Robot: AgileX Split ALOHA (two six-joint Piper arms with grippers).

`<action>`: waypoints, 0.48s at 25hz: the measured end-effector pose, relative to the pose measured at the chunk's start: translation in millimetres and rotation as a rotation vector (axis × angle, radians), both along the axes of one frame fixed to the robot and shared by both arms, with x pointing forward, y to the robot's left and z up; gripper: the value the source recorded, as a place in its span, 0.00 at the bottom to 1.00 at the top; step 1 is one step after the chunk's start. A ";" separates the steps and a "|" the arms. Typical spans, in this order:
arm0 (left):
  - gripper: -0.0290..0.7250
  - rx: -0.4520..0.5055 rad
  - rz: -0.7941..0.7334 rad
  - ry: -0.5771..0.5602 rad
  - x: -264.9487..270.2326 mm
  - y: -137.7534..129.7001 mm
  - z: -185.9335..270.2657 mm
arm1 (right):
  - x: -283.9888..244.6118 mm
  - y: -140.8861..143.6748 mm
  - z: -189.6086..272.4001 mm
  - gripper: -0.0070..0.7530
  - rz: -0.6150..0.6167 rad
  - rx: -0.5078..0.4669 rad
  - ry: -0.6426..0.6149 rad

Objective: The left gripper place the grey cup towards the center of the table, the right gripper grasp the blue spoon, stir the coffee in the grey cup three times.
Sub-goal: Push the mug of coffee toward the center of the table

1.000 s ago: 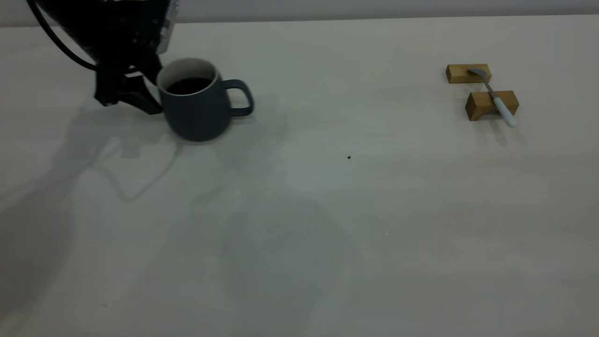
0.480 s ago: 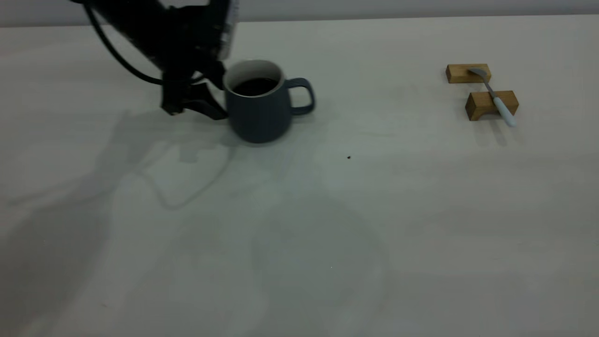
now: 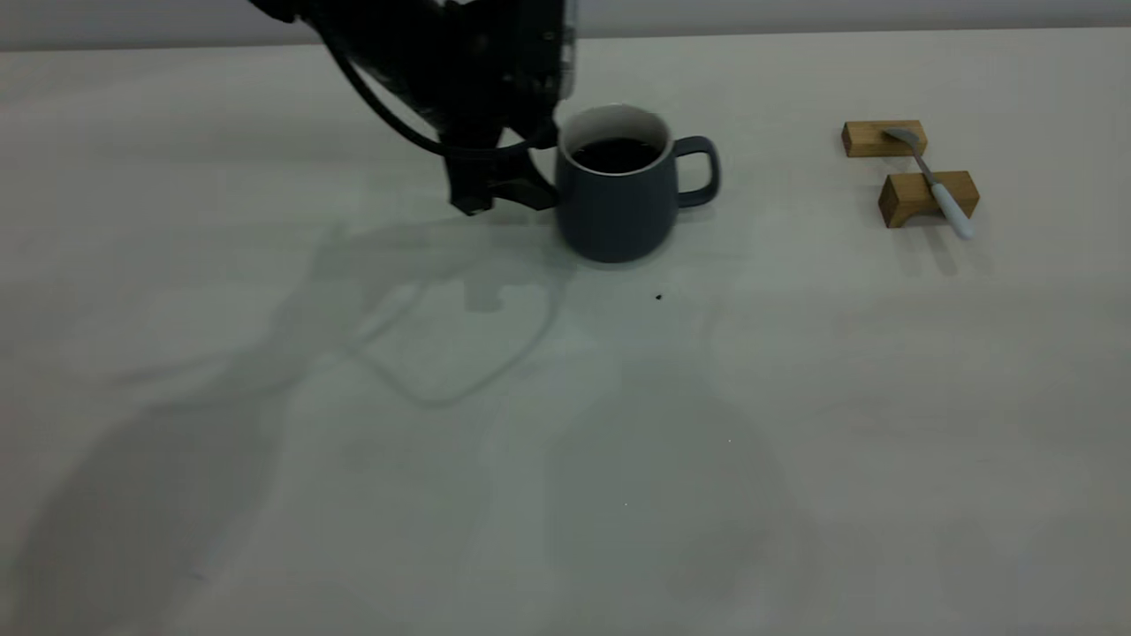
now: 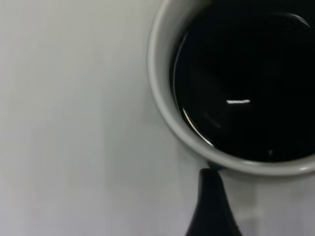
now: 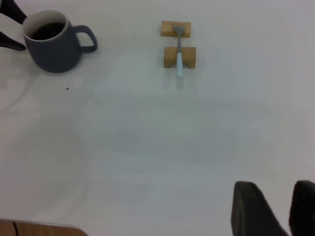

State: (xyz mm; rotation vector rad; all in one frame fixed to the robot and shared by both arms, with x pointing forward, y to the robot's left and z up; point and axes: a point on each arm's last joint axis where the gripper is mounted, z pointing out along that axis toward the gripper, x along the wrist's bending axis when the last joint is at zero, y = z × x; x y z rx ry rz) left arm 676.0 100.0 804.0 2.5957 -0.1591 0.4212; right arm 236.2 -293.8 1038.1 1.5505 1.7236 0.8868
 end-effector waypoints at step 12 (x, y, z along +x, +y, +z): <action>0.81 -0.036 0.006 0.005 -7.2 -20.4 2.2 | 0.0 0.0 0.0 0.32 0.000 0.000 0.000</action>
